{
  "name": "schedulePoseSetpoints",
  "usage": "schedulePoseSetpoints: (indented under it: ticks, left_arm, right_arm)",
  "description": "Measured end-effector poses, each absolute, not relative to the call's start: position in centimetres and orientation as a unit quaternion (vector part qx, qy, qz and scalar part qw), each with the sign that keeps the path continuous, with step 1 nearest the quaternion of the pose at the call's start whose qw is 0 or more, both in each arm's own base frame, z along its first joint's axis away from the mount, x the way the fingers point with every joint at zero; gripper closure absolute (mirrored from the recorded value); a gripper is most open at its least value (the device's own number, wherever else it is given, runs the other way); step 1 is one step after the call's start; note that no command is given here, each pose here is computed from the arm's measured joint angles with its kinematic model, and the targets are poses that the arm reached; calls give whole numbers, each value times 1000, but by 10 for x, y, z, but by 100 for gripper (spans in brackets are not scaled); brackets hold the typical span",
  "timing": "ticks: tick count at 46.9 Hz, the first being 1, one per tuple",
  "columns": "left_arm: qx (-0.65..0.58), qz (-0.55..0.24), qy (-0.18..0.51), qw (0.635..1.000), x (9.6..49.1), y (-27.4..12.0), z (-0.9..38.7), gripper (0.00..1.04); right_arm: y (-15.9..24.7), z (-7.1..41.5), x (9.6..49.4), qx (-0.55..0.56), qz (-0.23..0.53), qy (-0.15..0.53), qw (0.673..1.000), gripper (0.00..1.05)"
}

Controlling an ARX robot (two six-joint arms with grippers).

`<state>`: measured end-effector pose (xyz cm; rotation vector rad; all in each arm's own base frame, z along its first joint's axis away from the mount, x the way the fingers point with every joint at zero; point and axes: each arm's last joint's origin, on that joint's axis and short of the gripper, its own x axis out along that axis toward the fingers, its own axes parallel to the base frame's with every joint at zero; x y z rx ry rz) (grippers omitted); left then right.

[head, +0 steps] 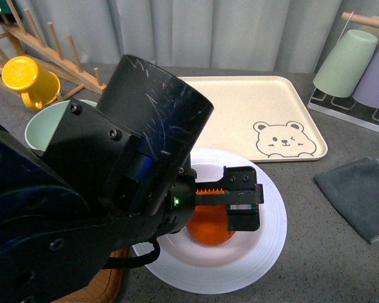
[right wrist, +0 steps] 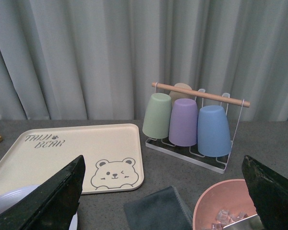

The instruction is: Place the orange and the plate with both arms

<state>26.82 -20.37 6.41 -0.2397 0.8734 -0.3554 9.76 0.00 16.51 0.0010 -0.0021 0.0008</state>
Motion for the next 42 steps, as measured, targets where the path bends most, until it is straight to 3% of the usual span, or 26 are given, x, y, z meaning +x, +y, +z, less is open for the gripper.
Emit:
schedulePoseSetpoints:
  ticks: [13, 28, 40, 42]
  left_arm:
    - [-144, -111, 333, 925, 265, -153, 123, 6]
    - [-158, 16, 281, 946, 214, -64, 141, 6]
    - [-158, 22, 269, 950, 205, -56, 144, 6]
    - [-131, 24, 238, 962, 206, -55, 138, 11]
  right_arm:
    - [0, 165, 98, 0, 0, -1, 1000, 9]
    - [0, 165, 98, 0, 0, -1, 1000, 9]
    - [0, 165, 98, 0, 0, -1, 1000, 9]
    - [0, 165, 98, 0, 0, -1, 1000, 9]
